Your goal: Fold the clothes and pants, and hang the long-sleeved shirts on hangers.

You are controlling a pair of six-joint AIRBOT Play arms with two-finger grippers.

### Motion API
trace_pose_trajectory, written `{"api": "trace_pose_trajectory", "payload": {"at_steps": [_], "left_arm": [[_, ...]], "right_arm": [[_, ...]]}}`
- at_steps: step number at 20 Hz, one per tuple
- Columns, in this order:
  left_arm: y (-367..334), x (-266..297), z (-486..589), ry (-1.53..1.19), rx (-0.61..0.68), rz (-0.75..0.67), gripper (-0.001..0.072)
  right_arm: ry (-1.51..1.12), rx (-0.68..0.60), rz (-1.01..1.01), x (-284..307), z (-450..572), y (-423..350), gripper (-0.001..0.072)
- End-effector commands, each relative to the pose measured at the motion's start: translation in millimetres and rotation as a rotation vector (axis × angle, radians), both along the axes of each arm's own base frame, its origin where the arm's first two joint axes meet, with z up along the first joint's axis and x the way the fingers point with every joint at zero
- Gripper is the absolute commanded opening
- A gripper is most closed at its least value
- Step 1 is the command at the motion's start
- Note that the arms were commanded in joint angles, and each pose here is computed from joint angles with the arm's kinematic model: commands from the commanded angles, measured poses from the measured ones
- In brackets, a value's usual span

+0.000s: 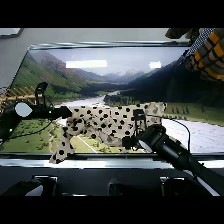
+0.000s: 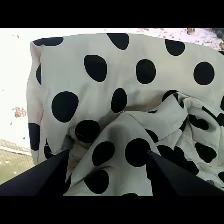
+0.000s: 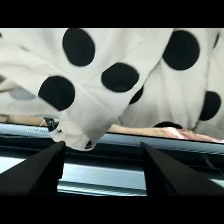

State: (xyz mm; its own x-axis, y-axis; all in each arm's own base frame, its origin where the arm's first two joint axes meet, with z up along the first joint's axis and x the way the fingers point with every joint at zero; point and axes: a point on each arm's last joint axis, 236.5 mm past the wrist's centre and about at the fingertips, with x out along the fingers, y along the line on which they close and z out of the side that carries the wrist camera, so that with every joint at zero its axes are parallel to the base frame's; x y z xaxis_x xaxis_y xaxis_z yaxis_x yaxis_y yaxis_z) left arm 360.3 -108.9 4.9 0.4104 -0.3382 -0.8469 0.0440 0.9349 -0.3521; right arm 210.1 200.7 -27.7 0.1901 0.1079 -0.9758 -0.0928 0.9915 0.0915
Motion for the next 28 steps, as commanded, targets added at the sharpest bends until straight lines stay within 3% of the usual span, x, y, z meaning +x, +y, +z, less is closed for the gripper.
{"api": "trace_pose_trajectory", "payload": {"at_steps": [1,6,9,11,12,15,21,24,28], "left_arm": [[0.0,-0.1,0.1,-0.001,0.0,-0.001,0.0551],[-0.1,-0.2,0.1,0.0,0.0,-0.001,0.0551],[-0.2,-0.4,0.0,0.0,0.0,-0.001,0.0551],[-0.9,-2.5,-0.8,0.009,0.0,-0.006,0.0551],[-2.7,-5.9,-2.0,0.021,0.001,-0.015,0.0551],[-20.3,-25.1,-6.7,0.063,0.019,-0.12,0.0551],[-76.5,-58.6,-9.8,0.012,0.102,-0.464,0.0551],[-73.9,-59.7,-15.6,-0.013,0.196,-0.529,0.0551],[-87.0,-65.0,-21.3,-0.01,0.194,-0.565,0.0551]], "right_arm": [[-0.003,-0.028,0.049,-10.2,-12.8,7.9,0.0529],[-0.098,-0.141,-0.022,26.0,-37.7,-5.8,0.0518],[-0.146,-0.152,-0.114,38.2,-36.2,-12.8,0.033],[-0.14,-0.147,-0.133,37.1,-34.9,-12.2,0.0072],[-0.132,-0.142,-0.137,36.0,-32.0,-10.6,0.0032],[-0.16,-0.113,-0.148,43.7,-8.7,-3.9,0.0031],[-0.158,-0.079,-0.163,44.4,3.9,3.2,0.0031],[-0.148,-0.084,-0.171,42.0,3.2,1.7,0.0032],[-0.138,-0.077,-0.178,40.1,2.5,2.9,0.0032]]}}
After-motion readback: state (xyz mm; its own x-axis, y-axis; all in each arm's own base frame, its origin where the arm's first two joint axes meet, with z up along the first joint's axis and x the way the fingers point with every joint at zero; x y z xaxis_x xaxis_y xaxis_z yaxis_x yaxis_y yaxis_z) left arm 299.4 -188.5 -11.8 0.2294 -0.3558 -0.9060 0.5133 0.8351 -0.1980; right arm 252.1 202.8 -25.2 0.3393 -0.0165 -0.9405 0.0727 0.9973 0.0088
